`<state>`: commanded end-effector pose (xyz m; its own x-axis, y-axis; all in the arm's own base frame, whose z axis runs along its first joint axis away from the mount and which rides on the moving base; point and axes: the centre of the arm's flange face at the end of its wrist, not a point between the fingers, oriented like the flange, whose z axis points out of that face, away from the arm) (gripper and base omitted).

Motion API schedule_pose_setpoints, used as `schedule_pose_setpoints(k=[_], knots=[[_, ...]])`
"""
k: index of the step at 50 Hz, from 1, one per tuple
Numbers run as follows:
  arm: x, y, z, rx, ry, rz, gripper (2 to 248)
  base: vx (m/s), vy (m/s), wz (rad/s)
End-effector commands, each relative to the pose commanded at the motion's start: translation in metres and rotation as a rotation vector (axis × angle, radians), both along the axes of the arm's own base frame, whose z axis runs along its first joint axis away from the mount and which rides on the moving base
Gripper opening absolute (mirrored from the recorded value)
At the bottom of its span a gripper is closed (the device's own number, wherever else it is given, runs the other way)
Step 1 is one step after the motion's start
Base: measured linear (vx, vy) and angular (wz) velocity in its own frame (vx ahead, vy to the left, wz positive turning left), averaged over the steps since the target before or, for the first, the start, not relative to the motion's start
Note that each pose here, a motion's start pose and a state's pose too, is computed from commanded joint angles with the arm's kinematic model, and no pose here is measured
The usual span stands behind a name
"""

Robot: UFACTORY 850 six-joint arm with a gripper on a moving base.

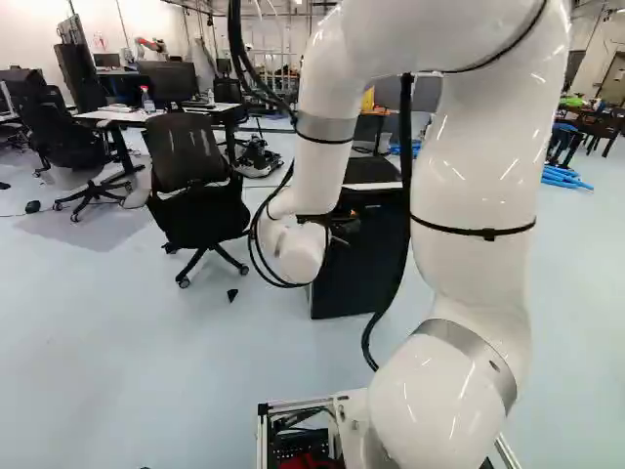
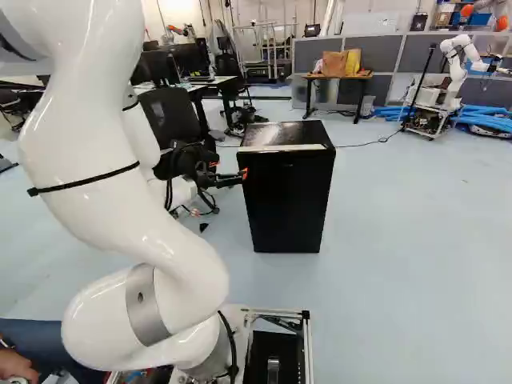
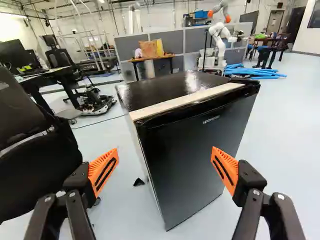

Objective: Grab a drink from the fridge

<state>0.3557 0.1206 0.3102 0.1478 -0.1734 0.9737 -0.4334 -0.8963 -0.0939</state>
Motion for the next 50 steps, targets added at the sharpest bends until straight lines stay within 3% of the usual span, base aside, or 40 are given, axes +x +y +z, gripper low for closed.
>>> schedule_pose_setpoints(k=[50], knots=[[0.049,0.05,-0.056,-0.101,-0.081,-0.202,247,0.0,0.0,0.0]])
